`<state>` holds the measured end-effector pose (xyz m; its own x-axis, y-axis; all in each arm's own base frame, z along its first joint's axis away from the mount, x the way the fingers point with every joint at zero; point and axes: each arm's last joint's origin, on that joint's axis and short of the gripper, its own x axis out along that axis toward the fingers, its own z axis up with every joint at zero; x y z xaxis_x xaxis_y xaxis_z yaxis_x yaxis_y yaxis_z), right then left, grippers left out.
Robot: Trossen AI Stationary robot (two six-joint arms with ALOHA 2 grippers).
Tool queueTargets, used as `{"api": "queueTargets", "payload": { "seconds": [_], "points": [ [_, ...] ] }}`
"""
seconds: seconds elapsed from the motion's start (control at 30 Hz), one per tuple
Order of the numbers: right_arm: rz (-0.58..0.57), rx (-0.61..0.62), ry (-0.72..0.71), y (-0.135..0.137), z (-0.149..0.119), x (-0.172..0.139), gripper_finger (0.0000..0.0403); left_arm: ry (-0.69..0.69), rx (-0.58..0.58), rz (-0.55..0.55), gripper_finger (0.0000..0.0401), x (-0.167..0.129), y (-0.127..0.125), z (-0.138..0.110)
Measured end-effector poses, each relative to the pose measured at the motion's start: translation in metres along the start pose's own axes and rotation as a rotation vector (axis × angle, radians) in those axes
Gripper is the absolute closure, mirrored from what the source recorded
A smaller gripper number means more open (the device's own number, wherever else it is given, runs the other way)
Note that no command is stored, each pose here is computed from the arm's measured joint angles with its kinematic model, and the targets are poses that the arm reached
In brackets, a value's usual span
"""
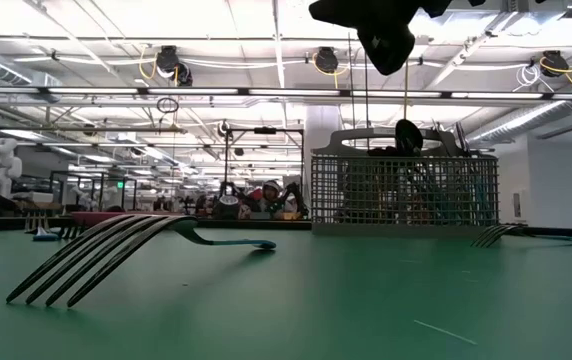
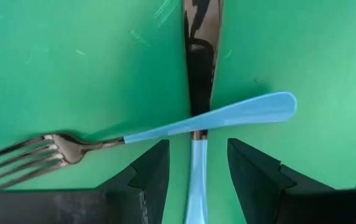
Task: Sort silverware
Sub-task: Put the black knife into the cutlery rack with the other black knives
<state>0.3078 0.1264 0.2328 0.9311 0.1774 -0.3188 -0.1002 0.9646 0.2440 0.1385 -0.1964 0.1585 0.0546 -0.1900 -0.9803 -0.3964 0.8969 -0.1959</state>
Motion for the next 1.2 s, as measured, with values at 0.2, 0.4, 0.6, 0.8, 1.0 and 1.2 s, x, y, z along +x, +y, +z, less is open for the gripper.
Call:
{"api": "queueTargets", "payload": {
  "seconds": [0.2,0.4,0.6,0.8,1.0,1.2],
  "points": [
    [0.0,-0.001,0.0,0.0,0.0,0.0,0.0259,0.016,0.018,0.029,0.0237,0.015,-0.003,0.001],
    [0.0,-0.002,0.0,0.0,0.0,0.0,0.0259,0.046,0.015,0.053,0.0238,0.021,-0.004,0.002],
    [0.0,-0.003,0.0,0.0,0.0,0.0,0.0259,0.058,-0.008,0.057,0.0284,0.022,-0.002,0.007],
    [0.0,-0.003,0.0,0.0,0.0,0.0,0.0259,0.057,-0.028,0.065,0.0371,0.022,0.0,0.011],
    [0.0,-0.003,0.0,0.0,0.0,0.0,0.0259,0.051,-0.012,0.038,0.0387,0.02,-0.001,0.015],
    [0.0,-0.002,0.0,0.0,0.0,0.0,0.0259,0.034,0.024,0.012,0.0381,0.014,-0.009,0.017]
  ]
}}
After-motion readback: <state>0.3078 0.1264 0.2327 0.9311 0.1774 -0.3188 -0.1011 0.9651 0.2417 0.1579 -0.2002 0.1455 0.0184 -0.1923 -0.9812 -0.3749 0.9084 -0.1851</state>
